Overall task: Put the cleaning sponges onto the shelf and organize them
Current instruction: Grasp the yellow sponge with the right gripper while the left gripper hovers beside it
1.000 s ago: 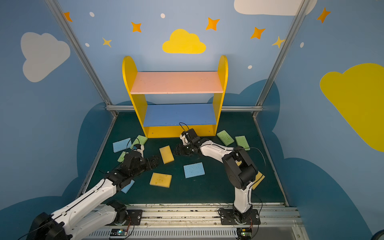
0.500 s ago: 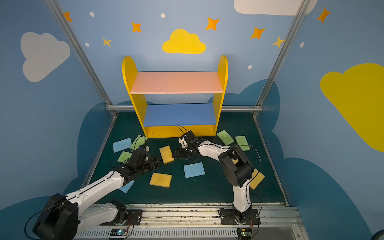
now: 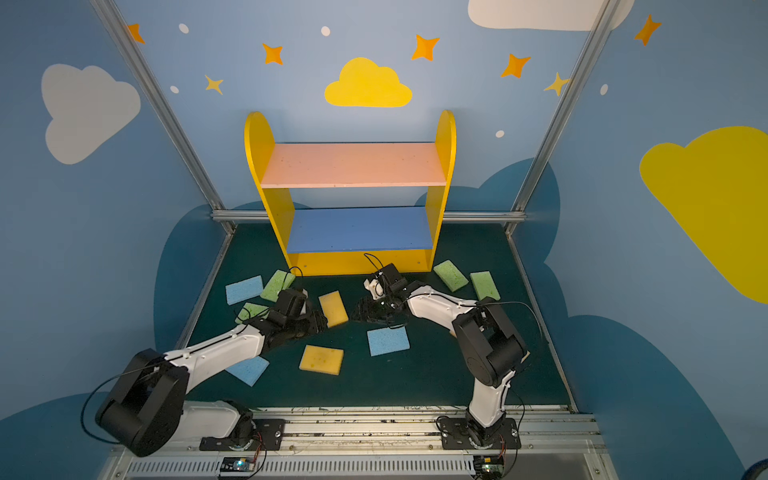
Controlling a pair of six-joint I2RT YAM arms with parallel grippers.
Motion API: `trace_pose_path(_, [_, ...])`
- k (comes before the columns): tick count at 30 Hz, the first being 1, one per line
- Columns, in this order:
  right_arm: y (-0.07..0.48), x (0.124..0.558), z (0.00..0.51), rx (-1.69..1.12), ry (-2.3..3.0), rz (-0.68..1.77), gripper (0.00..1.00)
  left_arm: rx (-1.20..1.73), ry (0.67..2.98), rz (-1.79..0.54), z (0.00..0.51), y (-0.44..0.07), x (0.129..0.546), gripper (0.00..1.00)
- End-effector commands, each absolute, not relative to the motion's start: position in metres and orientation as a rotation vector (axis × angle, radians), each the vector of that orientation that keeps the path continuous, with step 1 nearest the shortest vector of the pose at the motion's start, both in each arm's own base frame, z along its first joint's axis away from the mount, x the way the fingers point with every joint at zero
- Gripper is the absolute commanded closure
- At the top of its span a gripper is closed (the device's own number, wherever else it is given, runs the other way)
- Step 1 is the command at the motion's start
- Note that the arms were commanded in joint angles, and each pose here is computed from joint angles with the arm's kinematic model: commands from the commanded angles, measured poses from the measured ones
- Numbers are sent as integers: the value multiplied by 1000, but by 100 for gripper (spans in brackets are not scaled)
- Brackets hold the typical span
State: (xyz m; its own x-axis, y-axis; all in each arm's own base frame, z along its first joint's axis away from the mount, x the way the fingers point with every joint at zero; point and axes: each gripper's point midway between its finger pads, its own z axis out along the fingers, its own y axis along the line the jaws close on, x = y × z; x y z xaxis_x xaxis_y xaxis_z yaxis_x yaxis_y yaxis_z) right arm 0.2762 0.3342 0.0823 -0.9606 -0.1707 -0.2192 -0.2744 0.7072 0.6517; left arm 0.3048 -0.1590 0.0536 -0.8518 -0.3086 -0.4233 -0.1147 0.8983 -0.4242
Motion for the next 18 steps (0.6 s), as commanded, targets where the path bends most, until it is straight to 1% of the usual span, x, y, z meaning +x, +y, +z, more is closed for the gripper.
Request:
trace_pose_path(1, [325, 273, 91, -367, 2749, 1101, 35, -338, 2550, -570, 57, -168, 321, 46])
trace_pose_path(4, [318, 273, 91, -347, 2750, 1095, 35, -344, 2576, -566, 50, -174, 328, 49])
trace_pose_path(14, [309, 275, 93, -316, 2739, 1084, 35, -375, 2646, -534, 20, -177, 332, 57])
trace_pose_path(18, [309, 275, 95, -319, 2737, 1082, 35, -377, 2656, -531, 15, -178, 332, 62])
